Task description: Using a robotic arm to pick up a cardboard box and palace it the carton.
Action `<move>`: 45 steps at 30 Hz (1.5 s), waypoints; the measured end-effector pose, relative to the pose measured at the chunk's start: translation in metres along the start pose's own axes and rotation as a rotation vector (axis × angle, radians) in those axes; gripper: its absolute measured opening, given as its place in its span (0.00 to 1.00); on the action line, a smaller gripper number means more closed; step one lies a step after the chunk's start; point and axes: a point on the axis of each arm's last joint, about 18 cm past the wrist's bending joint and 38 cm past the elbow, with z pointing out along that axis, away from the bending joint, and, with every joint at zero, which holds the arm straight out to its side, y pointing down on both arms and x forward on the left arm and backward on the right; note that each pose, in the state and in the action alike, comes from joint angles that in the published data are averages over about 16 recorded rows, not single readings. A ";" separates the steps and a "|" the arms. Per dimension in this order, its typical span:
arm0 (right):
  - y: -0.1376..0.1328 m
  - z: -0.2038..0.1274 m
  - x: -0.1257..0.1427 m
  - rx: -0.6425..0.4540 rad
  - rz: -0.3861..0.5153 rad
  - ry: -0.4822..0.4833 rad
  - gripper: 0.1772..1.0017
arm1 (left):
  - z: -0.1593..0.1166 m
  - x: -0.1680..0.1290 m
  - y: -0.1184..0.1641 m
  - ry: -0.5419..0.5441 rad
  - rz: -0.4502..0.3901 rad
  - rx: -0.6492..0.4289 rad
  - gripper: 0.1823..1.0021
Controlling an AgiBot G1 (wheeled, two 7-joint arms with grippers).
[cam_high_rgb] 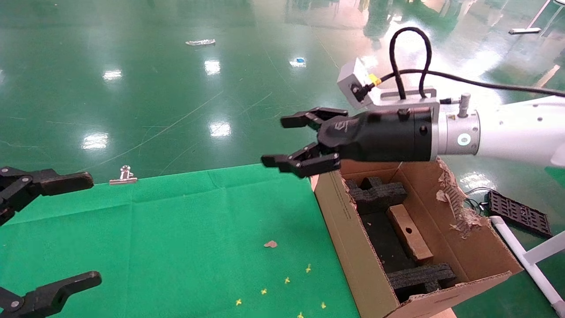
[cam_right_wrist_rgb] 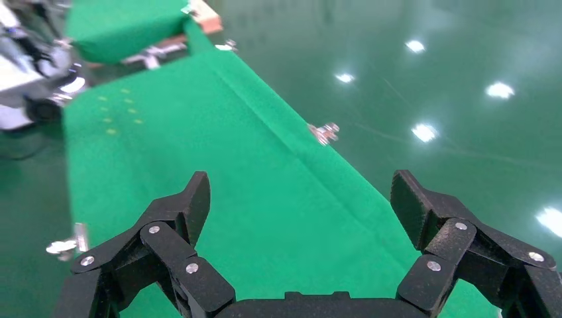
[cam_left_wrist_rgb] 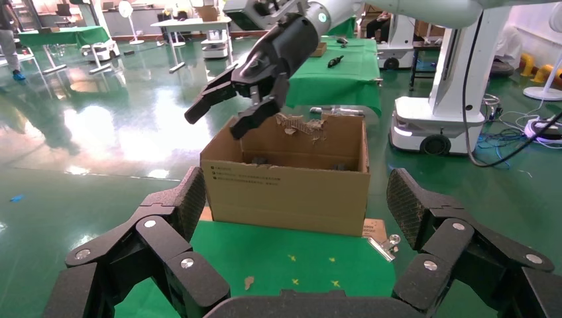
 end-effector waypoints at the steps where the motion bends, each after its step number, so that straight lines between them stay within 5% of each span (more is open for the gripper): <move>1: 0.000 0.001 -0.004 0.012 -0.006 -0.014 1.00 | 0.000 0.000 0.000 0.000 0.000 0.000 1.00; 26: -0.003 -0.009 -0.109 0.260 -0.186 -0.272 1.00 | 0.000 0.000 0.000 0.000 0.000 0.000 1.00; 45: -0.003 -0.011 -0.114 0.271 -0.197 -0.283 1.00 | 0.000 0.000 0.000 -0.001 0.000 0.000 1.00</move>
